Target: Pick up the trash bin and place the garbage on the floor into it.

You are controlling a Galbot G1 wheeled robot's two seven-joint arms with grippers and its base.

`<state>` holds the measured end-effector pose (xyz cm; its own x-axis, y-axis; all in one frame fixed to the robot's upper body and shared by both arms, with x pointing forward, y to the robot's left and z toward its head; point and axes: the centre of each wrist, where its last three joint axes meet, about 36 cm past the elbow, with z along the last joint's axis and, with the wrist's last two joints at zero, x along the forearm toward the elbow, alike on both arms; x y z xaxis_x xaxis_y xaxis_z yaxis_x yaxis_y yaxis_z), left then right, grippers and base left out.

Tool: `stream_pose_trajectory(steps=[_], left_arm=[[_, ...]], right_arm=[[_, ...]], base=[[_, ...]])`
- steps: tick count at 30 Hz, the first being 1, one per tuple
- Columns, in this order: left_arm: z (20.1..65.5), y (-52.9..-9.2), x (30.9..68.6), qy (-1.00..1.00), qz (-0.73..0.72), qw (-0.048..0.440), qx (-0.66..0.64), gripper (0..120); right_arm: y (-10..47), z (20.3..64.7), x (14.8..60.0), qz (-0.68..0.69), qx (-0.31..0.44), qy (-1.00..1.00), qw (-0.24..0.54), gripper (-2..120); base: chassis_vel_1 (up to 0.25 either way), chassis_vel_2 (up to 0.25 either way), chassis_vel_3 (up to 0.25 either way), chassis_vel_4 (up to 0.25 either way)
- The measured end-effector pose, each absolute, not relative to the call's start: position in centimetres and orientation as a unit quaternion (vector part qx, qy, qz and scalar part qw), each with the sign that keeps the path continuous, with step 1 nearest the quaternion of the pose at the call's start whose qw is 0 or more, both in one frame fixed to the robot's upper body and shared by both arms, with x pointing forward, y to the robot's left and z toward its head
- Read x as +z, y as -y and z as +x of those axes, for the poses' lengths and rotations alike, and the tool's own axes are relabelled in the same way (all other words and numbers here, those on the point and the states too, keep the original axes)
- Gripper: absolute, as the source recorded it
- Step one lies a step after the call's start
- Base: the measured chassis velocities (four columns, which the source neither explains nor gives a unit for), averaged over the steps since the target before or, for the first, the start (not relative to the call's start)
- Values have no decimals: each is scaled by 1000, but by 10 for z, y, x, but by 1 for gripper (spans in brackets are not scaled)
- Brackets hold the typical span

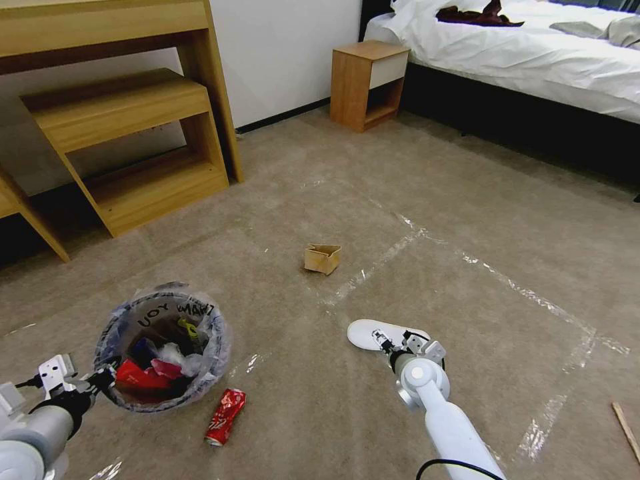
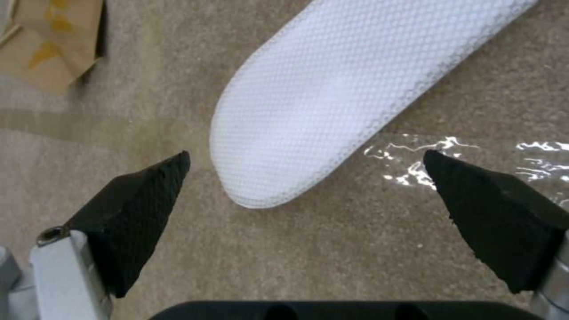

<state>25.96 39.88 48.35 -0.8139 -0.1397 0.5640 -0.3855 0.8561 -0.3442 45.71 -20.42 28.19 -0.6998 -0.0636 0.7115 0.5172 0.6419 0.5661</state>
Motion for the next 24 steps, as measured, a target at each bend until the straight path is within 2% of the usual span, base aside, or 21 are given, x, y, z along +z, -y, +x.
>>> stream_pose_trajectory(steps=[24], left_arm=[[259,-398,487,926,138,269,224,1]], right_arm=[[204,475,280,-142,-406,829,357,100]], base=[[0,0,0,0]])
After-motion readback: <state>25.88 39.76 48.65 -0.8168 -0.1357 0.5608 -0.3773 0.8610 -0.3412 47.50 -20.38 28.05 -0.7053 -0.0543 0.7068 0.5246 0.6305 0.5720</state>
